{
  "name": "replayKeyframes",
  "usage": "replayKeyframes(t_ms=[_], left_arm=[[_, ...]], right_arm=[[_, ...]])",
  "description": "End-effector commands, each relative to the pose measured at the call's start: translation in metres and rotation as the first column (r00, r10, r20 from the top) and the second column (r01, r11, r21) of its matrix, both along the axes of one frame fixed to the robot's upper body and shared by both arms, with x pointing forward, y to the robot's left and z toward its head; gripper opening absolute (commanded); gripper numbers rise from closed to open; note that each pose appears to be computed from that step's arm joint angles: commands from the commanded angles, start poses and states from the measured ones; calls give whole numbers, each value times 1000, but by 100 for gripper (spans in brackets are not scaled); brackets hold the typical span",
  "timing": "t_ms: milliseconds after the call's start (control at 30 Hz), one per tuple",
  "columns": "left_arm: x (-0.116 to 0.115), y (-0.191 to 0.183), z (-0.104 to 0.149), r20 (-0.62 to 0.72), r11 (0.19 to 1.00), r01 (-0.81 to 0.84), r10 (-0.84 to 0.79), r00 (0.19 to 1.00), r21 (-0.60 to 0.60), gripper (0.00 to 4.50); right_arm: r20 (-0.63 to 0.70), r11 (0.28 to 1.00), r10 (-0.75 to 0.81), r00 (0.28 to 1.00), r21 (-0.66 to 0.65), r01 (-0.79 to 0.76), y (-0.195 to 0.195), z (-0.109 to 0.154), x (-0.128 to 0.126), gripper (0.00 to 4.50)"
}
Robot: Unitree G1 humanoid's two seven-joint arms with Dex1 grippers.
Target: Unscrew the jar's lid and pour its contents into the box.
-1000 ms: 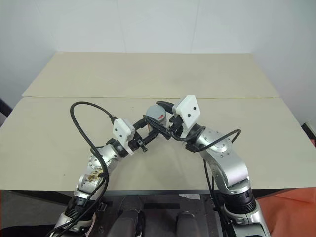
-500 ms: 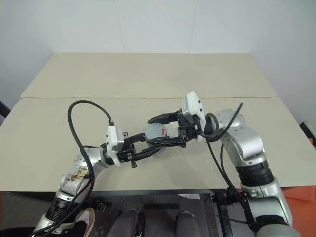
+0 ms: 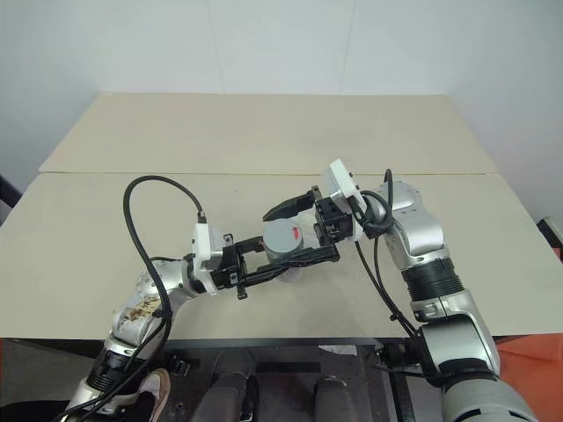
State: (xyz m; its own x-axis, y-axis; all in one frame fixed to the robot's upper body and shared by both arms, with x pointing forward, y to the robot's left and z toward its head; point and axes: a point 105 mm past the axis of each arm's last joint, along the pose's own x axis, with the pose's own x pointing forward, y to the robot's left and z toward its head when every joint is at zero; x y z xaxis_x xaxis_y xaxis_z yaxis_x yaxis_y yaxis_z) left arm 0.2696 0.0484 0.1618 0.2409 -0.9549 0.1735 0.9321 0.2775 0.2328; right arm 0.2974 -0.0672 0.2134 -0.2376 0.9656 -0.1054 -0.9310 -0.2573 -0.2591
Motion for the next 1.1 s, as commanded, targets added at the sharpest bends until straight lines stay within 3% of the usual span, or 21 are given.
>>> replayKeyframes(t_ms=[33,367,667,1100], left_arm=[[-5,-4,16,76,999,13,-10,997,-33,187],[4,-3,10,60,998,-54,57,997,-45,187],[5,-9,4,57,998,-54,55,997,-19,187],[3,-2,4,74,998,-60,61,995,-14,187]], right_arm=[[90,999,2,996,35,-5,-5,13,-6,442],[166,993,-113,980,64,103,-10,18,-20,442],[127,956,-279,952,127,263,10,22,-6,442],[109,946,-316,942,108,305,-6,18,2,442]])
